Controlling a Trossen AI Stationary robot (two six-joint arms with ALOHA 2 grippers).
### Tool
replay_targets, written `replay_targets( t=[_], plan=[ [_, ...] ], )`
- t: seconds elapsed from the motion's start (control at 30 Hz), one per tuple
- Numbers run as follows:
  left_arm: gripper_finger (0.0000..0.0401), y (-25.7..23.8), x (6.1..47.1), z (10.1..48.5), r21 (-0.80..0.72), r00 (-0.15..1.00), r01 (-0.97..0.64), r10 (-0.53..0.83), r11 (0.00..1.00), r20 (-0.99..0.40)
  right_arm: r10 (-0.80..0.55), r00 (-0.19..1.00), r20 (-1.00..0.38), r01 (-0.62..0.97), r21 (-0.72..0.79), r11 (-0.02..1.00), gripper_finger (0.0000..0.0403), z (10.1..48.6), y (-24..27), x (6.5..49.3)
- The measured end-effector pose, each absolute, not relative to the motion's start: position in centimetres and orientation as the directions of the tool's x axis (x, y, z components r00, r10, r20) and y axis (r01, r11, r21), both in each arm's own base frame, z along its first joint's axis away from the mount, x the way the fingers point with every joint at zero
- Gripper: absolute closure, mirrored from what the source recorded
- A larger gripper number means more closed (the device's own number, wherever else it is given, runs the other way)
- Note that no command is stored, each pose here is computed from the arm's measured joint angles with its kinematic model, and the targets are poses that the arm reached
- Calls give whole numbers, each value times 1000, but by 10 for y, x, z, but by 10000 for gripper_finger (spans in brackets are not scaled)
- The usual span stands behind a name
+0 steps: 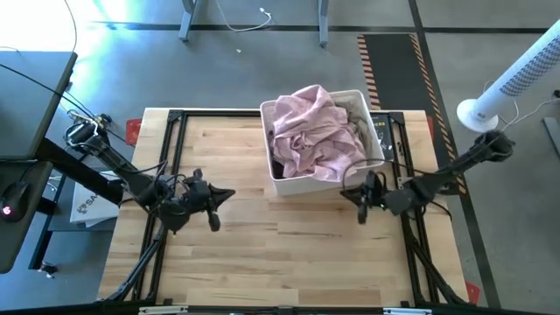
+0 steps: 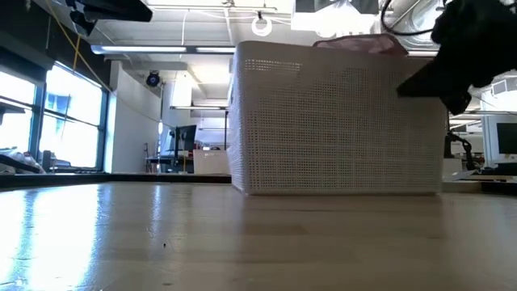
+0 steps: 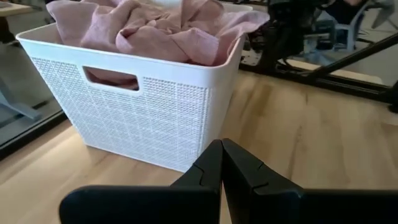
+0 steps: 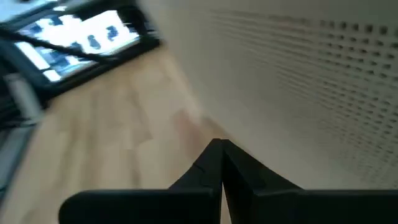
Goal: Sort clothes
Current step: Move the laundry bin to the top center of the table
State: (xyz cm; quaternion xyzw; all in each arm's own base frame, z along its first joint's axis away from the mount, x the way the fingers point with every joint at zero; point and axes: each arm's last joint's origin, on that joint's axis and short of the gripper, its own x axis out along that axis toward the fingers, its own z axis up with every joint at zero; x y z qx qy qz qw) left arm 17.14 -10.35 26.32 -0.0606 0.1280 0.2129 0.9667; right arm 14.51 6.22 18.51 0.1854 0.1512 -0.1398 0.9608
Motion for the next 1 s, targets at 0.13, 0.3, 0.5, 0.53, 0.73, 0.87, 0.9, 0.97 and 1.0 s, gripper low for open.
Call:
replay_targets(
  t=[0.13, 0.3, 0.5, 0.53, 0.73, 0.87, 0.9, 0.97, 1.0],
  plan=[
    [401, -101, 173, 264, -63, 869, -447, 417, 892, -266, -348, 857, -380, 465, 280, 840, 402, 177, 40, 156],
    [401, -97, 175, 263, -59, 859, -466, 436, 883, -268, -461, 779, -424, 592, 257, 764, 403, 166, 16, 171],
    [401, -97, 177, 262, -57, 859, -462, 430, 885, -277, -448, 796, -407, 585, 326, 742, 403, 153, 8, 195],
    [401, -98, 178, 261, -55, 859, -461, 430, 885, -279, -444, 801, -402, 579, 330, 746, 403, 150, 8, 199],
    [401, -102, 202, 240, -10, 831, -483, 455, 876, -319, -452, 786, -423, 586, 273, 763, 403, 144, 11, 233],
    [401, -100, 221, 222, 50, 795, -517, 502, 854, -340, -479, 768, -425, 605, 236, 761, 403, 145, 11, 257],
    [401, -98, 225, 218, 67, 780, -533, 521, 844, -346, -488, 759, -431, 612, 220, 759, 403, 144, 11, 261],
    [401, -89, 231, 210, 106, 745, -564, 560, 819, -362, -497, 748, -440, 621, 200, 757, 403, 144, 10, 265],
    [401, -84, 234, 208, 127, 727, -578, 579, 806, -368, -499, 746, -440, 622, 195, 758, 403, 145, 10, 265]
  ],
)
